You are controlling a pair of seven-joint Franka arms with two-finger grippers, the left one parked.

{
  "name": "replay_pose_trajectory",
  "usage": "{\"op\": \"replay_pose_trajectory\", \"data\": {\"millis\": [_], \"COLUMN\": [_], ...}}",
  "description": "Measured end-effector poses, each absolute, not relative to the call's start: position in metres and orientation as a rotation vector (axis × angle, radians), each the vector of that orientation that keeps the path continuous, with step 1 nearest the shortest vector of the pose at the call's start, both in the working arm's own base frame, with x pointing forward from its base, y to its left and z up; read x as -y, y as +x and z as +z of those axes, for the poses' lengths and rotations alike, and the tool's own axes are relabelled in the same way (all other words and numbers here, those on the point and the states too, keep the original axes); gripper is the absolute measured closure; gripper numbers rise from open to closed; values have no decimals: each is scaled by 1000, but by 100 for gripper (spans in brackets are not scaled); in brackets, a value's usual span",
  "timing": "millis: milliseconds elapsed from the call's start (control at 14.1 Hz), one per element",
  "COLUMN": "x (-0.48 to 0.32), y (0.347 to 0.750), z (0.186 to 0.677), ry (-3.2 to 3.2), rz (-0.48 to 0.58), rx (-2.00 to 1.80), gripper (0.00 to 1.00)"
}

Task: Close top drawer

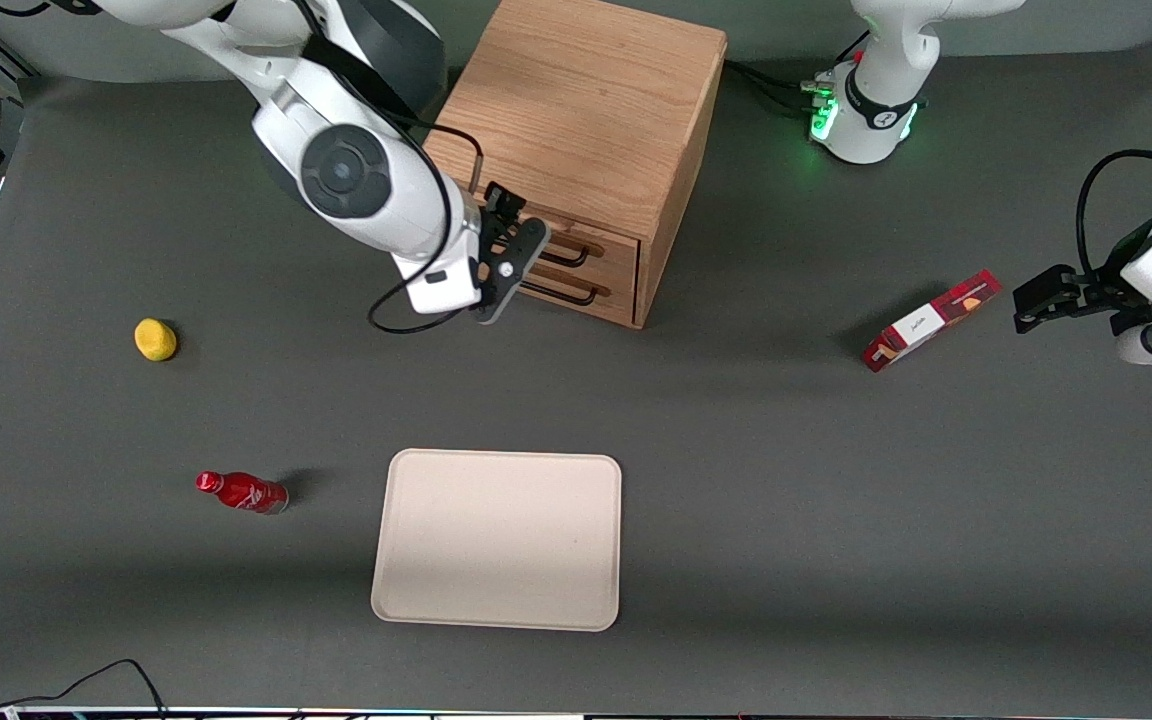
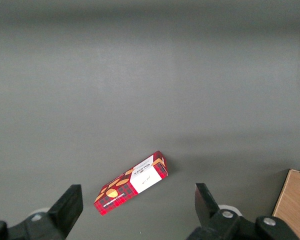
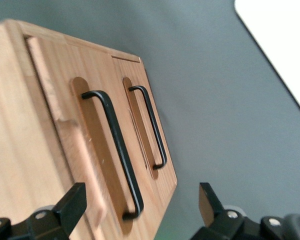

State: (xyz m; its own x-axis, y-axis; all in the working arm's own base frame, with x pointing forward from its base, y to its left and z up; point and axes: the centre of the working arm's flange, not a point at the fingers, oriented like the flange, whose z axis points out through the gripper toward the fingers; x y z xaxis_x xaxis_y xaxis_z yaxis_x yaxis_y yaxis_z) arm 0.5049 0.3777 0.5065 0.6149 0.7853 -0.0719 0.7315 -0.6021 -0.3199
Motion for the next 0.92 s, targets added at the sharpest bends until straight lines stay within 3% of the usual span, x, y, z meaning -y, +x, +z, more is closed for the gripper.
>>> {"op": "replay_pose_trajectory", "data": {"millis": [425,920], "x": [-299,-114], "y": [481,486], "z": [643,712], "ry": [-2881,-3133], "rz": [136,63], "rx": [1148,606], "gripper": [0,0]}}
